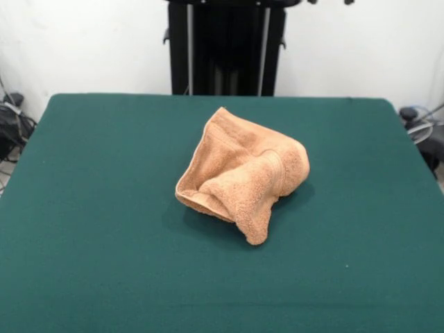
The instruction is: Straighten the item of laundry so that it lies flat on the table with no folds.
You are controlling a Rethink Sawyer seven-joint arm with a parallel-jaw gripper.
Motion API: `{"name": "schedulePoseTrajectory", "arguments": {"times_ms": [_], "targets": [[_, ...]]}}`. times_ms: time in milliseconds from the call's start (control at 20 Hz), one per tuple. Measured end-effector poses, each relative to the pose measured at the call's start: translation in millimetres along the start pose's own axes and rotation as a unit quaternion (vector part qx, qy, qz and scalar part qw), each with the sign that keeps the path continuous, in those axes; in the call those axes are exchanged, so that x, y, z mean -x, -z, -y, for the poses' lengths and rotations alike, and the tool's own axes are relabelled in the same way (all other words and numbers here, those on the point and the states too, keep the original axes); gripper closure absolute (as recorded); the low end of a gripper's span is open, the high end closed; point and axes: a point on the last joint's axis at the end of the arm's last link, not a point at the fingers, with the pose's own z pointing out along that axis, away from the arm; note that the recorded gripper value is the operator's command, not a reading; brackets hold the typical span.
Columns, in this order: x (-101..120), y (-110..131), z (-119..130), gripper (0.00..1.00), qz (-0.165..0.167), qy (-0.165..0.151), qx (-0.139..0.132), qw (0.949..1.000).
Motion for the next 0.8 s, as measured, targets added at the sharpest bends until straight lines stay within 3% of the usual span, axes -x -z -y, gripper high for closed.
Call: {"name": "schedulePoseTrajectory", "arguments": {"times_ms": [400,800], "targets": [[-0.2,-10.7,6.1,0.00,-0.007,-0.006,0.001,1.0000],[4.0,-45.5,13.6,0.00,0.002,-0.013,-0.002,0.9999]]}}
